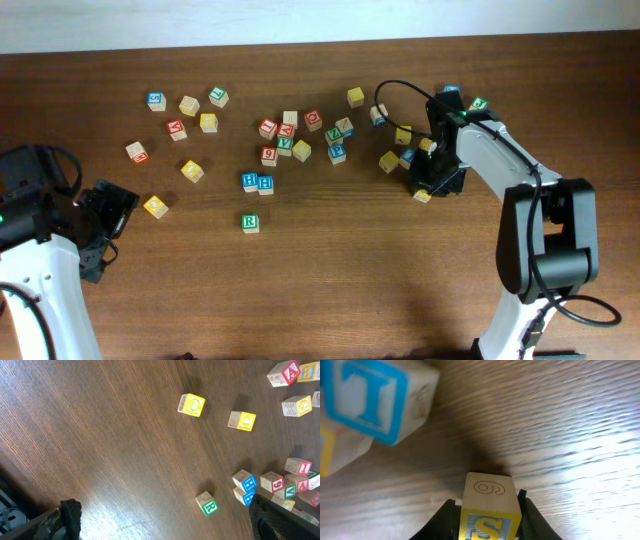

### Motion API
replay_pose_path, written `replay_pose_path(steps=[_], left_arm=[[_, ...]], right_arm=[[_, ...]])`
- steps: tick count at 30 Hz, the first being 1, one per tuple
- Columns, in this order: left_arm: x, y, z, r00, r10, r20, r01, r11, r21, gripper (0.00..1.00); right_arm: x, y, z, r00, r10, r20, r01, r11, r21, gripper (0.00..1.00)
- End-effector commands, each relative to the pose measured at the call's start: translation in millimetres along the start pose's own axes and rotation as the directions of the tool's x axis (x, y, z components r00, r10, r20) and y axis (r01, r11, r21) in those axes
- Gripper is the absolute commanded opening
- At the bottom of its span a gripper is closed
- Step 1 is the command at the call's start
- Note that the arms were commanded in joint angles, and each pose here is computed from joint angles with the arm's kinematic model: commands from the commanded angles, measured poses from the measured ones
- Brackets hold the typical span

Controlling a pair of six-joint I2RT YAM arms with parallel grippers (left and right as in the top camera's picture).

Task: Spell out RSS
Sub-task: 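Grasp the yellow S block with the right gripper and carry it left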

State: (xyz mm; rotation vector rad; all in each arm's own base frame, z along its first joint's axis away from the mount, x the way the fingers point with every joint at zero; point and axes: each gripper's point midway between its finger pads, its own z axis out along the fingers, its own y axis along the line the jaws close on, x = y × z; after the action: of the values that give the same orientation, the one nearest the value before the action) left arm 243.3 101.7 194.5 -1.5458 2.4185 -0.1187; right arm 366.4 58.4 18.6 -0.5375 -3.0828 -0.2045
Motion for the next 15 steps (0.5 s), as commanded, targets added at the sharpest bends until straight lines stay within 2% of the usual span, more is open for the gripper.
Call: replay_pose_path(steps=[1,5,7,10,12,15], left_arm=[[-0.8,2.1,1.6,1.000,-0.014,-0.002,0.014,1.000,-0.009,0.99],[-0.7,2.2,1.6,1.000,-0.014,-0.003,0.014,1.000,-0.009,0.99],[-0.7,2.2,1.6,1.000,-0.014,-0.003,0.014,1.000,-0.009,0.99],[-0.7,2.2,1.6,1.000,-0.014,-0.003,0.014,1.000,-0.009,0.99],[-0.8,2.1,1.6,1.000,-0.014,-0.002,0.014,1.000,-0.009,0.99],[-0.8,2.1,1.6,1.000,-0.014,-0.002,0.014,1.000,-0.009,0.99]], right_arm=[[6.0,32.3,-39.2,0.996,-0.068,0.049,0.074,0.988,-0.135,0.25],[30.8,74.7,-59.9,0.979,-0.183,0.089,0.197,0.961,-0.192,0.25],[50.6,100.3,-54.4,0.962,-0.259,0.088,0.271,0.945,-0.183,0.26],[76.4,126.5,-41.9,0.949,-0.300,0.096,0.310,0.944,-0.115,0.26],[90.8,145.4,-37.4,0.932,-0.346,0.105,0.357,0.926,-0.123,0.25],[102.0,156.5,-26.8,0.949,-0.287,0.132,0.298,0.952,-0.065,0.25]])
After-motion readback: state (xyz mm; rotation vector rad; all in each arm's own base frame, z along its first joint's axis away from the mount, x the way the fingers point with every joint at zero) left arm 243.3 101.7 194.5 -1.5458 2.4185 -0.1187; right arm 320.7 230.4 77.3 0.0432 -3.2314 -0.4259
